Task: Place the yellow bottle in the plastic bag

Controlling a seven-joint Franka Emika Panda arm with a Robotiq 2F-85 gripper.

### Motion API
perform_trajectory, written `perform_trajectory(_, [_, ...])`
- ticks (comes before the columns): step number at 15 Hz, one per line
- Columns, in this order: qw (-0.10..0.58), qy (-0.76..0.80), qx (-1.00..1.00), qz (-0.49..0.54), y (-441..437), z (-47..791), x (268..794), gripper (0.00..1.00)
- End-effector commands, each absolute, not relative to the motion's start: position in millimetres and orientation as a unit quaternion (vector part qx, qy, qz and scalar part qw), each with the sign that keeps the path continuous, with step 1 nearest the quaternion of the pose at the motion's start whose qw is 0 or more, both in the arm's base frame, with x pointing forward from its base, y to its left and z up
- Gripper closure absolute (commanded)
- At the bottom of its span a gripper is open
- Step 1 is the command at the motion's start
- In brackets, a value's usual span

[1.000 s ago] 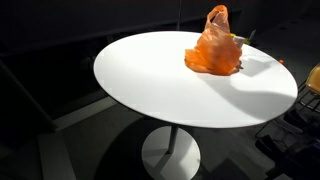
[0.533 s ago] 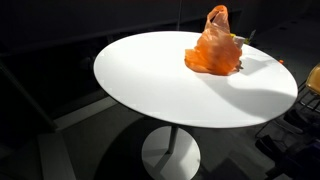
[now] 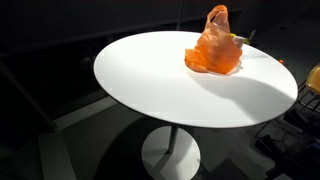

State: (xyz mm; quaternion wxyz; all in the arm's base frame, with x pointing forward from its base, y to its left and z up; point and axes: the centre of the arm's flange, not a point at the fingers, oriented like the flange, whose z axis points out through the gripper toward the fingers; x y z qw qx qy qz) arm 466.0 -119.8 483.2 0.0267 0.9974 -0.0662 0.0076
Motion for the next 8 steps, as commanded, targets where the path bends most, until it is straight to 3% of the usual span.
perform_trajectory(1, [0.02, -0.09, 0.995, 0.038, -119.8, 472.6, 516.8, 0.0])
perform_trajectory(7, [-0.006, -0.103, 0.993, 0.057, -122.9, 436.4, 569.4, 0.0])
perform_trajectory(8, [0.0, -0.094, 0.994, 0.052, -120.0, 435.2, 546.3, 0.0])
